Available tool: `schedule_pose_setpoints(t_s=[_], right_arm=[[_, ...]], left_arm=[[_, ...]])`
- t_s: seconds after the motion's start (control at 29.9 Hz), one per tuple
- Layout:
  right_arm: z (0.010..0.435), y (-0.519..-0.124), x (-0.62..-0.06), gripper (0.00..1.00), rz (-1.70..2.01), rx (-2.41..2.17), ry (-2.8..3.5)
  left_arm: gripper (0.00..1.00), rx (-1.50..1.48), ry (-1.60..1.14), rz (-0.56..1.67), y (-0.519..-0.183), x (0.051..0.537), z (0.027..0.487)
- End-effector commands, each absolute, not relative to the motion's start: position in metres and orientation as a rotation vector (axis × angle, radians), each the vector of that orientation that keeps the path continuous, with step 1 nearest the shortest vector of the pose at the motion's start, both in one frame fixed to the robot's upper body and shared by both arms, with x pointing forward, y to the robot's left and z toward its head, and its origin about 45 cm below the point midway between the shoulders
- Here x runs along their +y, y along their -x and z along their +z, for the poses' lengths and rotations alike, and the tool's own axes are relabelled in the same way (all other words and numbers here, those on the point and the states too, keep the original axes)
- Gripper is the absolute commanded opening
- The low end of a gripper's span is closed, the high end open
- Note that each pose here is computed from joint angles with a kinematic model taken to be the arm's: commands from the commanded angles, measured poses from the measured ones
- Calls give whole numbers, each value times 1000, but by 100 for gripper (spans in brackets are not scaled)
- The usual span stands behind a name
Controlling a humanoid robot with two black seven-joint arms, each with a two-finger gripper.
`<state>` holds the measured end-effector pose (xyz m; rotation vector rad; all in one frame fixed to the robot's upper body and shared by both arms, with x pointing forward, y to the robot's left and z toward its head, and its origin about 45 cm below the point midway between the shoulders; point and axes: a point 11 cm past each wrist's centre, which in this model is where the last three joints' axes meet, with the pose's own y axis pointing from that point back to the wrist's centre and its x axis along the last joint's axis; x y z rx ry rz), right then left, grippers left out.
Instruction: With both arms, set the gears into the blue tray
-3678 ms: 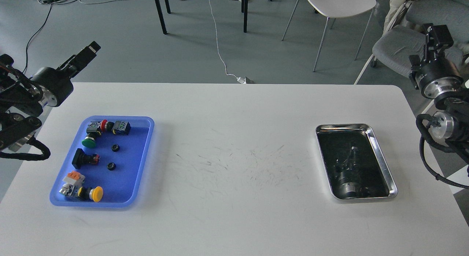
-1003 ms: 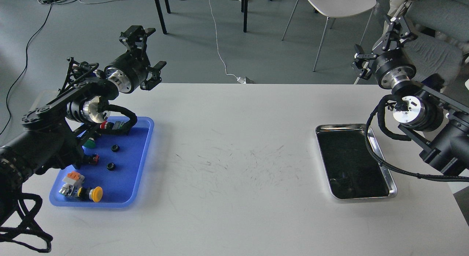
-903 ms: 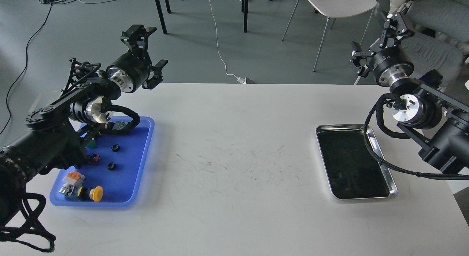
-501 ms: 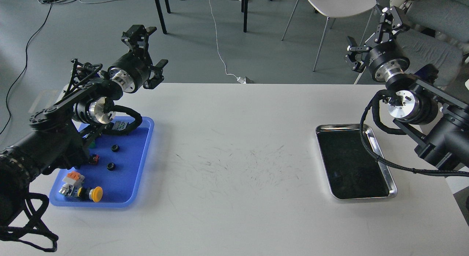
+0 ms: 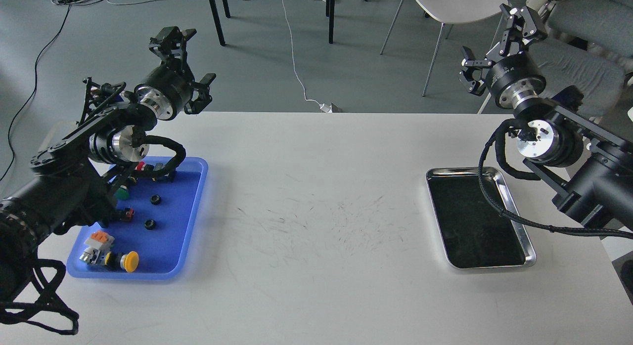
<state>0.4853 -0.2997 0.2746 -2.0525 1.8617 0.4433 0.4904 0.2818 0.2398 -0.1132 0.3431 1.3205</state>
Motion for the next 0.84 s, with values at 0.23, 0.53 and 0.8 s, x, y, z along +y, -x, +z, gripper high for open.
schedule_pose_setpoints(t_s=[0.23,0.53,0.8], right_arm=[[280,-488,-302,99,455,1855,1997],[280,-488,-302,99,461,1853,1987],[280,-488,-302,99,461,1853,1989]], left_arm=[[99,385,150,1384,-491,295,234],[99,392,145,1390,-489,296,229],[99,394,143,1390,-488,297,228]])
